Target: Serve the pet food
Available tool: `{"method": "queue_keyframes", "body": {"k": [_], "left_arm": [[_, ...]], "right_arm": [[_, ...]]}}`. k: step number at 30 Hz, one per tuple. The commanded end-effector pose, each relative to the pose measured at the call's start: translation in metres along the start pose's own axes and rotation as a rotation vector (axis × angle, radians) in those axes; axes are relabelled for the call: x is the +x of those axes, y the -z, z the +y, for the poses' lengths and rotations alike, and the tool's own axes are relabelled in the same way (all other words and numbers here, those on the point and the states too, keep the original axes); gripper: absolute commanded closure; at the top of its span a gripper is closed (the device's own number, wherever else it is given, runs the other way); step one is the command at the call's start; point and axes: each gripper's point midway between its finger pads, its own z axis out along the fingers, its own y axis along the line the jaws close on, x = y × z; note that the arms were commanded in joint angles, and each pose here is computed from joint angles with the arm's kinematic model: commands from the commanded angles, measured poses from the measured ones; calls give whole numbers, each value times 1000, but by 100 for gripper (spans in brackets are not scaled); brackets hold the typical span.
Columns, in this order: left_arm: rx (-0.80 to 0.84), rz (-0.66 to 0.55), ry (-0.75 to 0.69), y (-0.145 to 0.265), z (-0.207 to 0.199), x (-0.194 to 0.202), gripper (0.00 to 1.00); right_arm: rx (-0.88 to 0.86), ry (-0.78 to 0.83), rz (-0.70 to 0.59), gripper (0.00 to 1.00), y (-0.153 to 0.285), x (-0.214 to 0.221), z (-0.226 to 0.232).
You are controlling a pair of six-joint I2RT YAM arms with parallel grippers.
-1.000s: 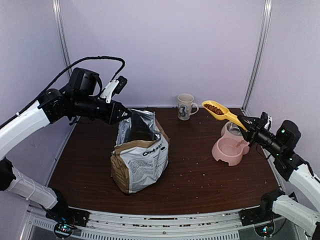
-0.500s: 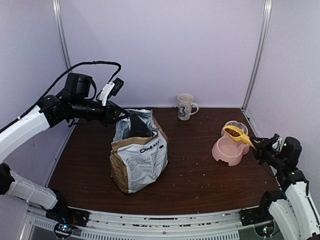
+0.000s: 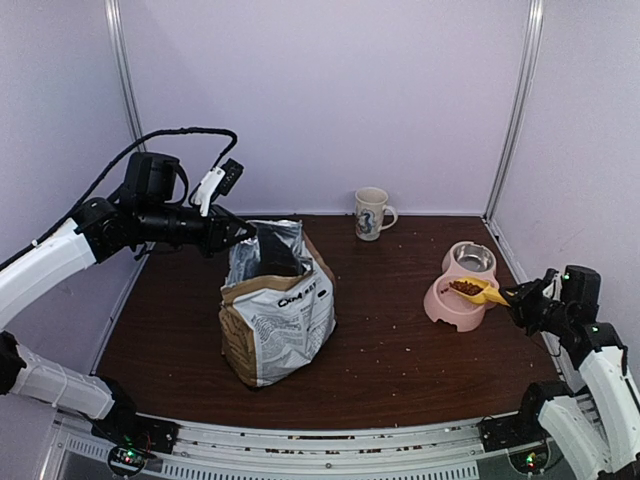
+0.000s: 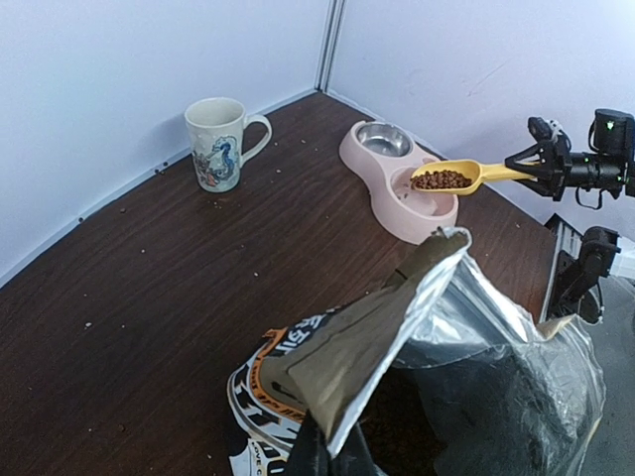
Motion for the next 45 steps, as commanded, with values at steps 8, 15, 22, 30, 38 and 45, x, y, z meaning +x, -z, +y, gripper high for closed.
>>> {"method": "queue_keyframes", "body": {"k": [8,15,22,30,38,45], "left_arm": [[-9,-70,-52,10,0,-17,100],[3,-64,-51,9,-2,-16,100],[7,-69,-54,11,-3,-17,100],[15,-71,-55,12,-5,-18,100],[39,-75,-56,13,-10,-19,100],[128,-128,-83,27,-39,-35,100]], "right_arm": [[111,201,-40,85,18,-22,17],[205,305,-3,85,28,-27,20],[277,410,51,84,38,-31,28],[277,526,136,84,44,-33,49],[251,646,156,84,54,-37,75],[-188,683,293,84,77,27,176]]}}
